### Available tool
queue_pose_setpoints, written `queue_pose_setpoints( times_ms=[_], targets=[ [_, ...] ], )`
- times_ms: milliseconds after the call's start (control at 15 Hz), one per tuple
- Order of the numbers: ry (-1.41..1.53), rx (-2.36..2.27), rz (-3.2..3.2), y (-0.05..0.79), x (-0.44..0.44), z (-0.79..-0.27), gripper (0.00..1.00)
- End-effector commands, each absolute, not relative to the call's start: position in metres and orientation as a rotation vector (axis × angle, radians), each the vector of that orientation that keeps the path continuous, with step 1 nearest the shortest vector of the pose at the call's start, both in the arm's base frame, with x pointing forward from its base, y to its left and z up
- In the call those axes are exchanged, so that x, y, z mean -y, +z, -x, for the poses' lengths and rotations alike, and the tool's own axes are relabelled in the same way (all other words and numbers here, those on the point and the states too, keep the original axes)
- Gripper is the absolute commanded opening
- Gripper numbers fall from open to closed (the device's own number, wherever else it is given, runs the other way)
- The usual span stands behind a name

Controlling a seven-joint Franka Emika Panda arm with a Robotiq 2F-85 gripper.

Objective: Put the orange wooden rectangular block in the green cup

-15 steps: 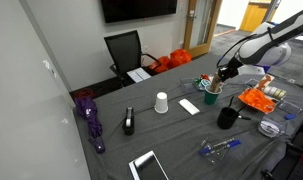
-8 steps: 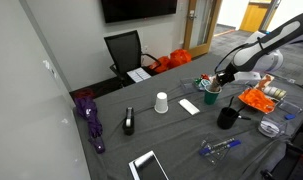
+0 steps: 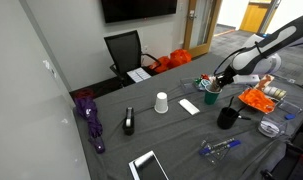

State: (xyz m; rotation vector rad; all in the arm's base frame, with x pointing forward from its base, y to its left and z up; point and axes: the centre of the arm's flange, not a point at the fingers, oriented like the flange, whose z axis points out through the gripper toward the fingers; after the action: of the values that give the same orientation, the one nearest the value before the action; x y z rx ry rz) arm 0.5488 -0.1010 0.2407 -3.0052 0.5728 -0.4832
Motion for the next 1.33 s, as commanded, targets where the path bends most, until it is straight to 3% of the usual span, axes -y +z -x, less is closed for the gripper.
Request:
queue_pose_setpoints(
  times_ms=[0, 533, 600, 667, 800, 1133, 1267],
  targets=[
    [-0.500, -0.529, 3.030, 0.234, 0.101, -0.549, 0.07],
    [-0.468, -0.435, 3.077, 0.228, 0.101, -0.545, 0.07],
    [-0.462, -0.422, 3.085, 0.227, 0.101, -0.544, 0.11],
    [-0.458, -0.411, 3.092, 0.226, 0.102, -0.543, 0.52],
    [-0.452, -0.383, 3.104, 0.225, 0.102, -0.540, 0.59],
    [-0.459, -0.348, 3.117, 0.227, 0.102, -0.537, 0.95],
    [-0.471, -0.337, 3.118, 0.229, 0.101, -0.536, 1.00]
  ],
)
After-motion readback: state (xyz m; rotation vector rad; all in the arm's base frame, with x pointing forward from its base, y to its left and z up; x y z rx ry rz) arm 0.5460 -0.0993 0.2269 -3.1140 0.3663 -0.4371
